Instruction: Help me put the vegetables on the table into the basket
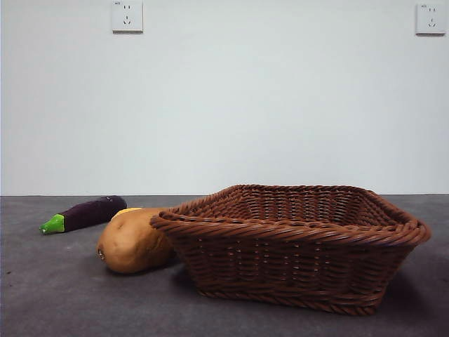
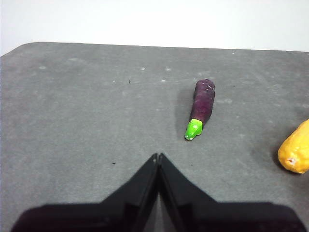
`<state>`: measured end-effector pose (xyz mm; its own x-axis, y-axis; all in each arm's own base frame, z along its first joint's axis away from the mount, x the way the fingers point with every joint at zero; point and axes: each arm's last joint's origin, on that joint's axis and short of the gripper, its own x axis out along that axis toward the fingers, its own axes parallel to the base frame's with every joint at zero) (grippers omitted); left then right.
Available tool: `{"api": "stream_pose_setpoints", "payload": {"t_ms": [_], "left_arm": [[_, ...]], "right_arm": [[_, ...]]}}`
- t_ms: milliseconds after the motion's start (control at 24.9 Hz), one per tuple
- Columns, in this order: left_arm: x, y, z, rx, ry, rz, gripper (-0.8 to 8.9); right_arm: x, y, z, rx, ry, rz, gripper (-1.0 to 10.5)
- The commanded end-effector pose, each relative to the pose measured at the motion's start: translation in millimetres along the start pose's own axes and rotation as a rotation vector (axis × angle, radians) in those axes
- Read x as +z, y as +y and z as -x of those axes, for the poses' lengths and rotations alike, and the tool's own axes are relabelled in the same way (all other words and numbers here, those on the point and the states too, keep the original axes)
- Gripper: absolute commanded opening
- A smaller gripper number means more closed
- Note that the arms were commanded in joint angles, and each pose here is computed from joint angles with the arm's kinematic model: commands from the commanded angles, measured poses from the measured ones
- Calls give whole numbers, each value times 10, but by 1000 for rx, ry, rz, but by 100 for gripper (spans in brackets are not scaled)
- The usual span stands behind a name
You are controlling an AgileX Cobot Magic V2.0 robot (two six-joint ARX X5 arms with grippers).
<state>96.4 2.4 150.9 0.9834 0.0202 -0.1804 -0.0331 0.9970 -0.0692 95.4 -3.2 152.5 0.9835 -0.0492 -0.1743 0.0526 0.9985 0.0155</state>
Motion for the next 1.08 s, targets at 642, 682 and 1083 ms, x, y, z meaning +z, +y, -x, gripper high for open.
{"api": "stream_pose_setpoints", "payload": {"t_ms": [642,682,1083], "left_arm": [[68,-79,29,-267,31,337,-6],[99,-86,41,-284,29,348,-5],[592,-135,108,-340,25,343,-6]], "right_arm": [[279,84,121,296,0,-465,-11],[349,85,153,299,-16,-463,-11],[1013,99,244,308,-9,-399,-11]]}}
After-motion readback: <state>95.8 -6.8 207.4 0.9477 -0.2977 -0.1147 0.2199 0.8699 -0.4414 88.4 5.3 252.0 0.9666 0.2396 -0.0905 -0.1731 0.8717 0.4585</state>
